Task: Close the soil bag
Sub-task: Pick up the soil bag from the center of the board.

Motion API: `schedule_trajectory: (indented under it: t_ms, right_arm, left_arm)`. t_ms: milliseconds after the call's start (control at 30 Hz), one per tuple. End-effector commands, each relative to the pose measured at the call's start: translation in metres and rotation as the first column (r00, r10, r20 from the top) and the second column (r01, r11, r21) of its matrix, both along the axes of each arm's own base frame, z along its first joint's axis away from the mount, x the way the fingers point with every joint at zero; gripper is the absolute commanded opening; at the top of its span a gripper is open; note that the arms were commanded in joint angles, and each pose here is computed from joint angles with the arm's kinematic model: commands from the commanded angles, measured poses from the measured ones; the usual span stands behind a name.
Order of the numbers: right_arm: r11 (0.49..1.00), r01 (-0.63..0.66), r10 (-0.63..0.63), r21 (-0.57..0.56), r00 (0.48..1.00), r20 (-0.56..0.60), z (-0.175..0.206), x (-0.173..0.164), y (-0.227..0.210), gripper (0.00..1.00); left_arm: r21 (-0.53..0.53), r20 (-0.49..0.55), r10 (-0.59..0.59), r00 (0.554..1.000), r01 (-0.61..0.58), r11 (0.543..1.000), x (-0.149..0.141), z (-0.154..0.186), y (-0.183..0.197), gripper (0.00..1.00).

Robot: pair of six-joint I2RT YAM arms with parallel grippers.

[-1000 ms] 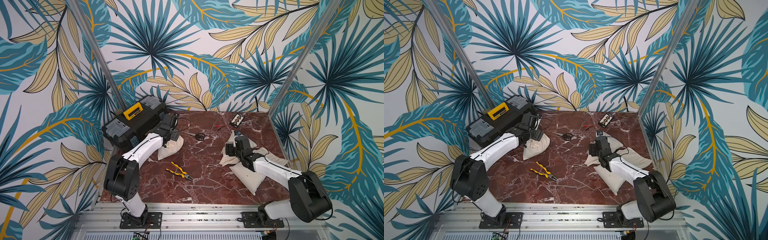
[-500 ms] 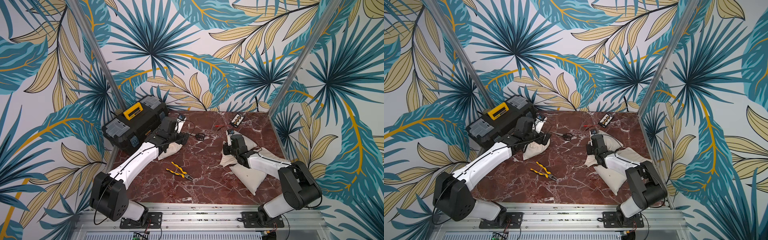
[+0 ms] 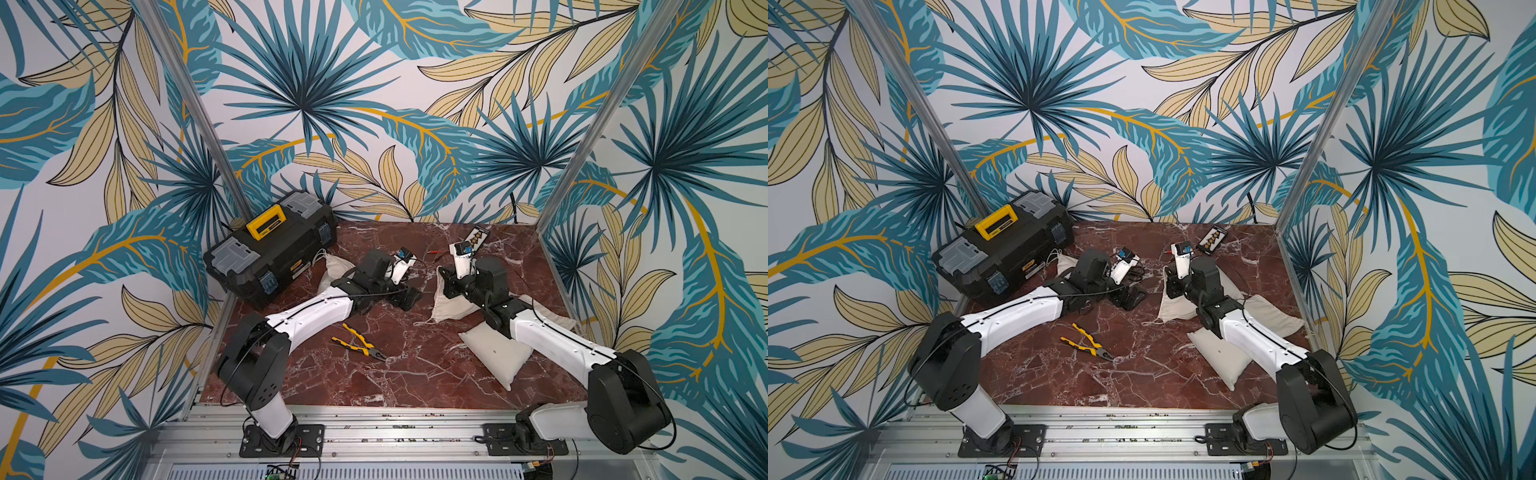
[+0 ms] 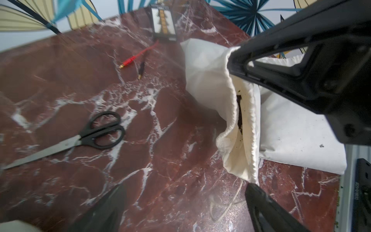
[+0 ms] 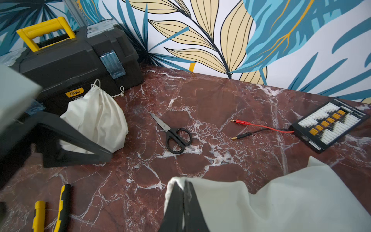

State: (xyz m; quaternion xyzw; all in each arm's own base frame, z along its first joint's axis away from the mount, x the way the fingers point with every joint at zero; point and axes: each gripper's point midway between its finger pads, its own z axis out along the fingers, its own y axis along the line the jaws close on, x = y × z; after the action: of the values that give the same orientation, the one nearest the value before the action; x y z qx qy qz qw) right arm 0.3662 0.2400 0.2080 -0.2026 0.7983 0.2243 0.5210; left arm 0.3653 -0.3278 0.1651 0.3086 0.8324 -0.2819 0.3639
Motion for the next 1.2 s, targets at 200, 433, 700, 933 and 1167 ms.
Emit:
schedule_trajectory:
  t_ms: [200,433,700,933,1167]
  right_arm:
    - [0.991,-0.106,0.099,0.086,0.992,0.080,0.030,-0.020,0.016,0.00]
    - [0.989,-0.118,0.110,0.090,0.990,0.087,0.032,-0.025,0.018,0.00]
    - [0.989,-0.111,0.103,0.096,0.990,0.093,0.032,-0.026,0.016,0.00]
    - [0.985,-0.123,0.111,0.121,0.988,0.107,0.039,-0.031,0.016,0.00]
    - [0.978,-0.148,0.128,0.147,0.983,0.133,0.052,-0.036,0.017,0.00]
  left_arm:
    - [-0.203,-0.042,-0.142,0.989,0.131,0.970,-0.011,0.020,-0.054,0.96]
    - [-0.293,-0.064,-0.173,0.983,0.147,0.945,-0.016,0.027,-0.063,0.94]
    - [-0.253,-0.051,-0.019,0.999,0.006,0.967,-0.018,0.024,-0.015,0.85]
    - [-0.339,-0.053,-0.191,0.980,0.162,0.927,-0.040,0.033,-0.054,0.85]
    - [-0.359,-0.130,-0.240,0.962,0.180,0.916,-0.032,0.010,-0.084,0.77]
